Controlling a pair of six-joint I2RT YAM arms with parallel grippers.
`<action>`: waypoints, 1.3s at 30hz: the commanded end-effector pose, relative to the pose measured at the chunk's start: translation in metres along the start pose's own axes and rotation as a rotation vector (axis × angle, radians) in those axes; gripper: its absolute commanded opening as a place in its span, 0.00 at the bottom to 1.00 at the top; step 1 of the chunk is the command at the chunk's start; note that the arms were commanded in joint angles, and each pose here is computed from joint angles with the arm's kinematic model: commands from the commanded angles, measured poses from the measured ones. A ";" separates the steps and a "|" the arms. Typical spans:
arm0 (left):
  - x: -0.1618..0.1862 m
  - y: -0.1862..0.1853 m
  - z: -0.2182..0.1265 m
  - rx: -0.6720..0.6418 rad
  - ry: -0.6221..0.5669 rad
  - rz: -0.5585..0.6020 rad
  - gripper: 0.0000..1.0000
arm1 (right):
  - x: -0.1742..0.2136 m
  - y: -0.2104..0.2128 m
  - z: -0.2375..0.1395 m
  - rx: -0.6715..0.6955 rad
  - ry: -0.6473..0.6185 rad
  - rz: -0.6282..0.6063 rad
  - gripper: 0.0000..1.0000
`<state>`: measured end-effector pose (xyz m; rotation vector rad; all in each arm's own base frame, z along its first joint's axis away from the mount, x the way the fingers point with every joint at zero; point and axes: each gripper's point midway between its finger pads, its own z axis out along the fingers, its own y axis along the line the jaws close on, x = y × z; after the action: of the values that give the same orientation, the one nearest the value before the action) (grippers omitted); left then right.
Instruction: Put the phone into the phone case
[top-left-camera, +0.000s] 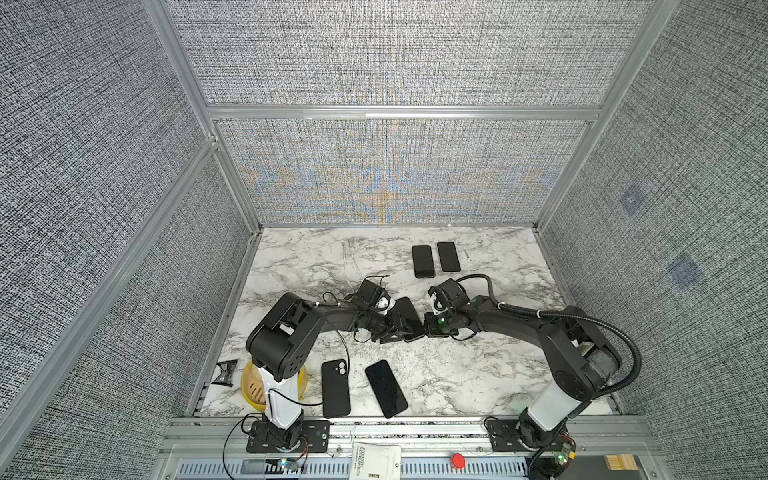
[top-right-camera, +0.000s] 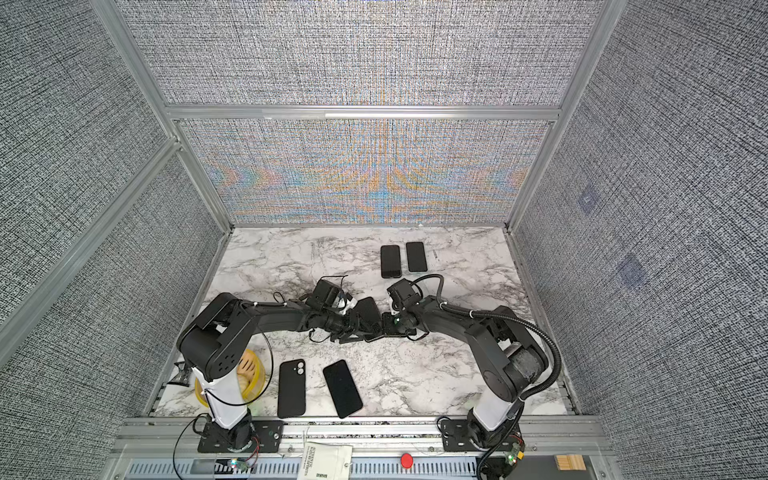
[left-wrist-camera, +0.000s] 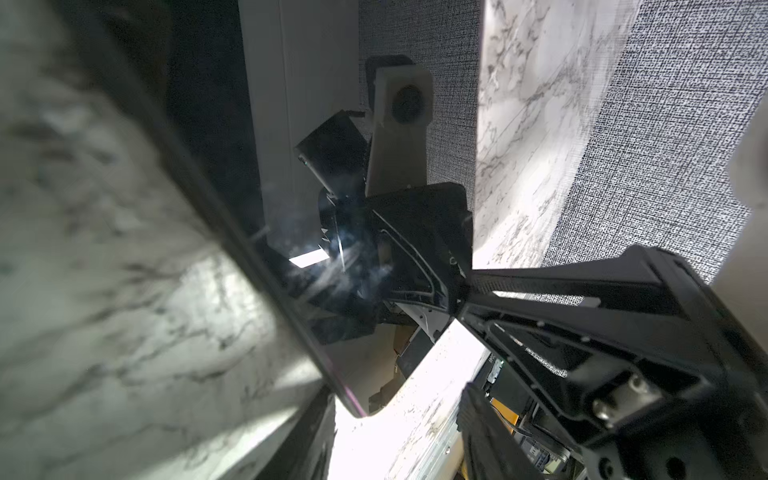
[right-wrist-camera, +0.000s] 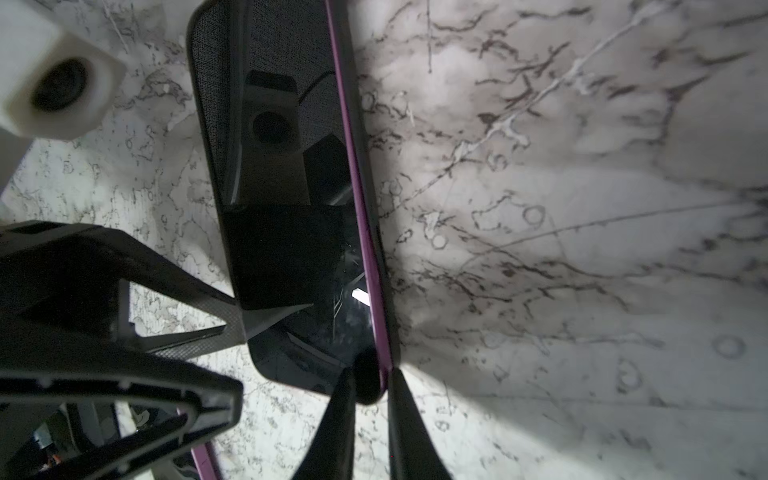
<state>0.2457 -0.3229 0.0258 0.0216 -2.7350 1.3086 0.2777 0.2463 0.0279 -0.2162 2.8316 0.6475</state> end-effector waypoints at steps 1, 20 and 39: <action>0.005 0.037 0.004 -0.136 -0.013 -0.065 0.51 | 0.003 0.006 0.007 -0.040 0.019 -0.004 0.14; 0.004 0.039 0.004 -0.137 -0.012 -0.068 0.51 | 0.024 -0.004 0.018 -0.045 0.057 0.037 0.10; 0.014 0.035 -0.008 -0.169 0.007 -0.091 0.65 | -0.011 0.002 -0.034 0.051 -0.057 -0.015 0.13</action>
<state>0.2454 -0.3205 0.0309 0.0040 -2.7507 1.3033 0.2867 0.2428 0.0659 -0.2241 2.7520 0.6172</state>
